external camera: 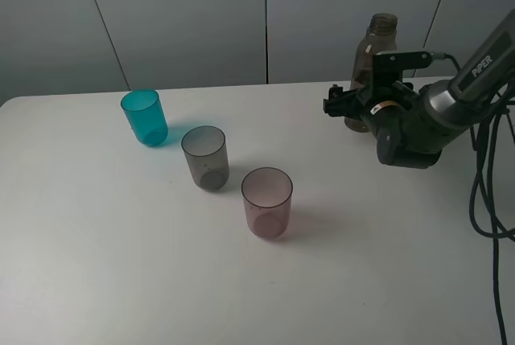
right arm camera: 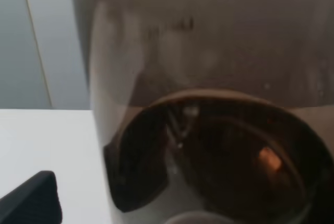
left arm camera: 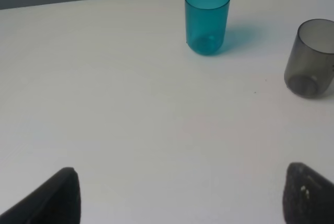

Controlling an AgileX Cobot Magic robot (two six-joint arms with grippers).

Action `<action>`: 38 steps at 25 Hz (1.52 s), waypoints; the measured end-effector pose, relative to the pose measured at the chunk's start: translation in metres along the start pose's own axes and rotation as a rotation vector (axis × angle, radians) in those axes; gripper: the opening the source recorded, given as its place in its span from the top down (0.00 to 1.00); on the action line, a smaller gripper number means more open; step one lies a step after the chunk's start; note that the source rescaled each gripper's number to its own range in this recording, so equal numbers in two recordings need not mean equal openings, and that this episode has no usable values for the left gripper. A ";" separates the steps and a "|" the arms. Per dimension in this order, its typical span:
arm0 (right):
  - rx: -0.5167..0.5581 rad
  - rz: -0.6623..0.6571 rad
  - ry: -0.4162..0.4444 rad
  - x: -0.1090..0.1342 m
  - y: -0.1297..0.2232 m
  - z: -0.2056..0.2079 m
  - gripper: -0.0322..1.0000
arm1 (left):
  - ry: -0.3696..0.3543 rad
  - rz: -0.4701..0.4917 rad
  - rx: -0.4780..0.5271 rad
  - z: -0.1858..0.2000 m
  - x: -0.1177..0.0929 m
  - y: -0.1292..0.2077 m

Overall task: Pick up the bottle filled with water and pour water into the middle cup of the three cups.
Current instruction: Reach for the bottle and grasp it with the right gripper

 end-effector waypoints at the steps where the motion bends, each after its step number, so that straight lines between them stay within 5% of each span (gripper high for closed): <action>1: 0.003 0.001 0.002 -0.001 0.002 -0.001 0.00 | 0.000 0.000 0.000 0.000 0.000 0.000; 38: -0.106 -0.002 0.019 -0.002 -0.011 -0.011 0.00 | 0.000 0.000 0.000 0.000 0.000 0.000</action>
Point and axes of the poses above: a point on each arm's last joint axis where the gripper is mounted, z pointing back along that axis away from the gripper, x along the wrist's bending axis when the last joint is at zero, y = z × x, the point moved 9 cm from there along -z, pointing out along that axis toward the gripper, and after that the axes turned 9 degrees about -z, right-handed, at the moved point
